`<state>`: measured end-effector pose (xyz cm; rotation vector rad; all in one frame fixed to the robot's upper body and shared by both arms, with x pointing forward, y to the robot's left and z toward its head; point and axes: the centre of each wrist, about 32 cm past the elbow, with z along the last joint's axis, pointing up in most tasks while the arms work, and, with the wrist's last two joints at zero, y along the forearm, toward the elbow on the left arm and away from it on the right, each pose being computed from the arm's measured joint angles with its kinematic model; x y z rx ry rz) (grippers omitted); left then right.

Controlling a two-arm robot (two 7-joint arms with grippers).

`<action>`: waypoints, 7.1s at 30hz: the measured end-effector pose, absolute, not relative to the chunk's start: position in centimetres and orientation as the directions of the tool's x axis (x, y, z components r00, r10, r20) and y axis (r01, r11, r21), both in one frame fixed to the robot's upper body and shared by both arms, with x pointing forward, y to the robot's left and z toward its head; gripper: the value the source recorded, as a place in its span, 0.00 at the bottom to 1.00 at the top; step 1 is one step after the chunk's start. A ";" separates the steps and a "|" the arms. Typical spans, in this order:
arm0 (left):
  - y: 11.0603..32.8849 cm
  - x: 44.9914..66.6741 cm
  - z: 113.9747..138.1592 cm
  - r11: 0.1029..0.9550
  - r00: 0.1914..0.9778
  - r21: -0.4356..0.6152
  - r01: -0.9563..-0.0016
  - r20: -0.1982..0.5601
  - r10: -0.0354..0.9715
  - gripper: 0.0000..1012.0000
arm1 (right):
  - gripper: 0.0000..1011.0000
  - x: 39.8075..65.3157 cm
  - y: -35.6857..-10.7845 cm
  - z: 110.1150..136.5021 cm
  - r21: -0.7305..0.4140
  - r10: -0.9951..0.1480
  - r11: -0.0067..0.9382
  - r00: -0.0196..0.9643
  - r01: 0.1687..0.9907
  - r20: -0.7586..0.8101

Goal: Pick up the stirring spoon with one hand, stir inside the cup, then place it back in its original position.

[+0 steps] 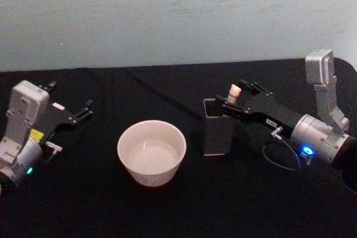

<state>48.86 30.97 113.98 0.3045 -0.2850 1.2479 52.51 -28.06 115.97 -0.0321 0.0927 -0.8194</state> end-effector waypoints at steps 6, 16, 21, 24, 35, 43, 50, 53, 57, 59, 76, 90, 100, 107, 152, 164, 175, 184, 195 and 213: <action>31.0 48.9 114.0 0.287 0.292 0.070 -0.955 0.374 0.880 0.99 | 0.82 52.5 -28.1 116.0 -0.064 -0.731 0.682 0.679 0.728 -0.070; 31.0 48.9 114.0 0.287 0.292 0.070 -0.955 0.374 0.880 0.99 | 0.51 52.5 -28.1 116.0 -0.064 -0.731 0.682 0.679 0.728 -0.071; 31.0 48.9 114.0 0.287 0.292 0.070 -0.955 0.374 0.880 0.99 | 0.36 52.5 -28.1 116.0 -0.063 -0.731 0.682 0.679 0.728 -0.071; 31.0 48.9 114.0 0.287 0.292 0.070 -0.955 0.374 0.880 0.99 | 0.27 52.5 -28.1 116.0 -0.063 -0.731 0.683 0.679 0.728 -0.071; 31.0 48.9 114.0 0.287 0.292 0.070 -0.955 0.374 0.880 0.99 | 0.21 52.2 -27.8 116.2 -0.048 -0.716 0.698 0.696 0.714 -0.054; 31.0 48.9 114.0 0.287 0.292 0.070 -0.955 0.374 0.880 0.99 | 0.21 51.9 -27.5 116.7 -0.025 -0.697 0.716 0.717 0.697 0.030; 31.0 48.9 114.0 0.287 0.292 0.070 -0.955 0.374 0.880 0.99 | 0.21 51.7 -27.8 117.9 0.009 -0.687 0.723 0.718 0.691 0.108; 31.0 48.9 114.0 0.287 0.292 0.070 -0.955 0.374 0.880 0.99 | 0.21 51.6 -28.0 118.7 0.032 -0.680 0.731 0.722 0.682 0.132; 31.0 48.9 114.0 0.287 0.292 0.070 -0.955 0.374 0.880 0.99 | 0.21 51.4 -28.3 119.8 0.073 -0.672 0.738 0.724 0.670 0.155; 31.0 48.9 114.0 0.287 0.292 0.070 -0.955 0.374 0.880 0.99 | 0.21 51.3 -28.4 120.5 0.103 -0.671 0.741 0.724 0.664 0.163; 31.0 48.9 114.0 0.287 0.292 0.070 -0.955 0.374 0.880 0.99 | 0.21 51.9 -26.0 122.1 0.246 -0.616 0.783 0.766 0.571 0.183; 31.0 48.9 114.0 0.287 0.292 0.070 -0.955 0.374 0.880 0.99 | 0.21 52.8 -21.9 119.6 0.182 -0.460 0.886 0.858 0.427 0.227; 31.0 48.9 114.0 0.287 0.292 0.070 -0.955 0.374 0.880 0.99 | 0.21 53.5 -20.4 117.2 0.113 -0.417 0.909 0.874 0.402 0.250; 31.0 48.9 114.0 0.287 0.292 0.070 -0.955 0.374 0.880 0.99 | 0.21 54.1 -19.5 115.7 0.094 -0.414 0.910 0.872 0.404 0.262; 31.0 48.9 114.0 0.287 0.292 0.070 -0.955 0.374 0.880 0.99 | 0.21 52.2 -21.1 114.8 0.051 -0.385 0.922 0.892 0.385 0.236; 31.0 48.9 114.0 0.287 0.292 0.070 -0.955 0.374 0.880 0.99 | 0.21 52.5 -18.8 114.8 0.068 -0.377 0.926 0.899 0.372 0.225; 31.0 48.9 114.0 0.287 0.292 0.070 -0.955 0.374 0.880 0.99 | 0.21 54.2 -18.4 114.6 0.064 -0.451 0.891 0.862 0.449 0.233; 31.0 48.9 114.0 0.287 0.292 0.070 -0.955 0.374 0.880 0.99 | 0.21 54.2 -19.2 114.6 0.059 -0.464 0.884 0.852 0.464 0.241; 31.0 48.9 114.0 0.287 0.292 0.070 -0.955 0.374 0.880 0.99 | 0.21 52.9 -20.6 115.0 0.044 -0.431 0.900 0.871 0.434 0.237; 31.0 48.9 114.0 0.287 0.292 0.070 -0.955 0.374 0.880 0.99 | 0.21 52.6 -17.8 115.0 0.053 -0.382 0.923 0.900 0.380 0.207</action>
